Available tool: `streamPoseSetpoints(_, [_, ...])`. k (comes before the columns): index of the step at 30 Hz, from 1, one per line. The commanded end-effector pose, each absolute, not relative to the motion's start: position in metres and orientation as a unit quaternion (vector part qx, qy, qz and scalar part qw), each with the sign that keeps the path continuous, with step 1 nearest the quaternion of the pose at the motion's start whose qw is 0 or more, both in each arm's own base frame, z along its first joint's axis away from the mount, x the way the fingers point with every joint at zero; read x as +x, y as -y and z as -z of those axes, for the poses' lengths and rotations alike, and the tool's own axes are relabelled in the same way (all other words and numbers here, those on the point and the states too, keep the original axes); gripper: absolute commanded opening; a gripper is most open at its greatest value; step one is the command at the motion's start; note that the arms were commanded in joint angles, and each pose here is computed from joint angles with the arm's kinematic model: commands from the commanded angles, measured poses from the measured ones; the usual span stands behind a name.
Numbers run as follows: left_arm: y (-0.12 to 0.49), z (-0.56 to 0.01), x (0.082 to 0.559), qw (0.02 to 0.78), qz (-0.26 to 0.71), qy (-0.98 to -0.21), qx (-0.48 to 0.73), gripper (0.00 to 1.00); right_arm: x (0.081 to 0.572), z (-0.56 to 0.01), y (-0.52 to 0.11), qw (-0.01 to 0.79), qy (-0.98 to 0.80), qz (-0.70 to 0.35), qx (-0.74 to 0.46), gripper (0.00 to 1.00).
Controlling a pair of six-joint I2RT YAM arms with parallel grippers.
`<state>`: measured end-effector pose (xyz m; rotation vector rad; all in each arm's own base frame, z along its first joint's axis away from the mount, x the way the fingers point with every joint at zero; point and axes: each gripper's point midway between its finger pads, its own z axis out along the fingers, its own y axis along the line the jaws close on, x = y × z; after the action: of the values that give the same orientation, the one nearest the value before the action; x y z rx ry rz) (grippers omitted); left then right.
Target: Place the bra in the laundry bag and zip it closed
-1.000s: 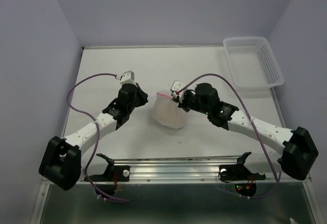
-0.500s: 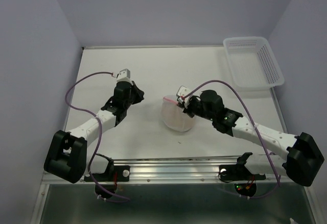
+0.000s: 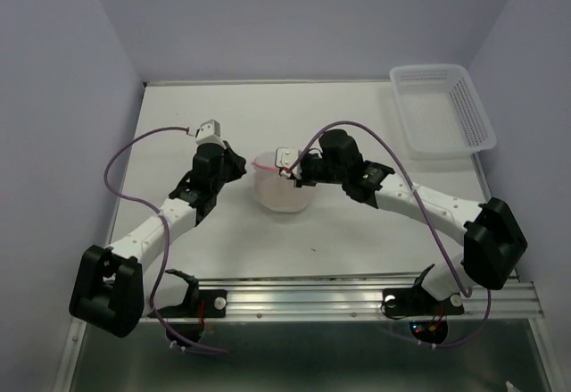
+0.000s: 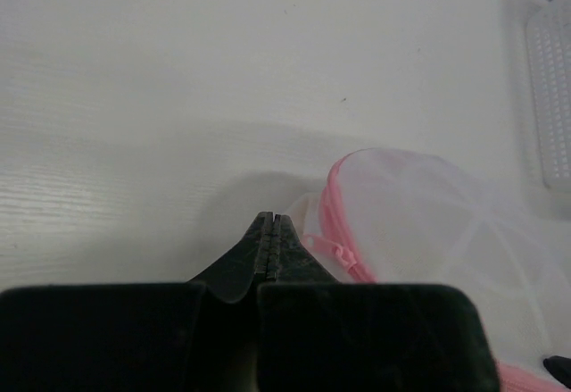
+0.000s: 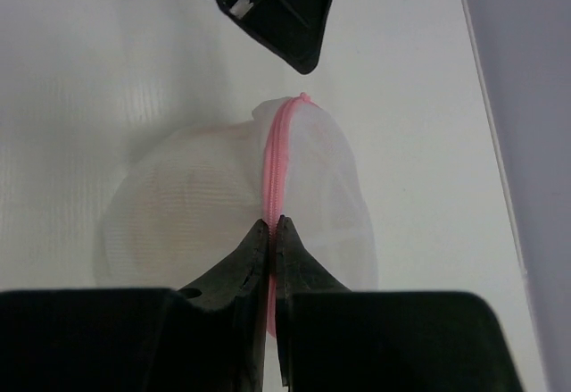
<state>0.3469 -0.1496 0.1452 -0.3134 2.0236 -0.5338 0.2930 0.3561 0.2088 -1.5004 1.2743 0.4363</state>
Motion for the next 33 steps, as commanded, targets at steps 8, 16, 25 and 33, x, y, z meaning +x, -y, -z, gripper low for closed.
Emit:
streamPoseSetpoints(8, [0.110,-0.173,0.338,0.531,0.195,-0.797,-0.210,0.00,0.256,-0.142,-0.318,0.447,-0.609,-0.205,-0.623,0.47])
streamPoseSetpoints(16, [0.126,-0.186,0.353,0.528,0.209,-0.802,-0.183,0.00,0.244,-0.193,-0.290,0.511,-0.651,-0.219,-0.516,0.94])
streamPoseSetpoints(25, [0.135,-0.182,0.355,0.518,0.224,-0.809,-0.168,0.00,0.239,-0.211,-0.325,0.464,-0.666,-0.305,-0.498,1.00])
streamPoseSetpoints(33, [0.141,-0.178,0.339,0.504,0.239,-0.818,-0.142,0.00,0.278,-0.191,-0.328,0.445,-0.620,-0.183,-0.620,0.99])
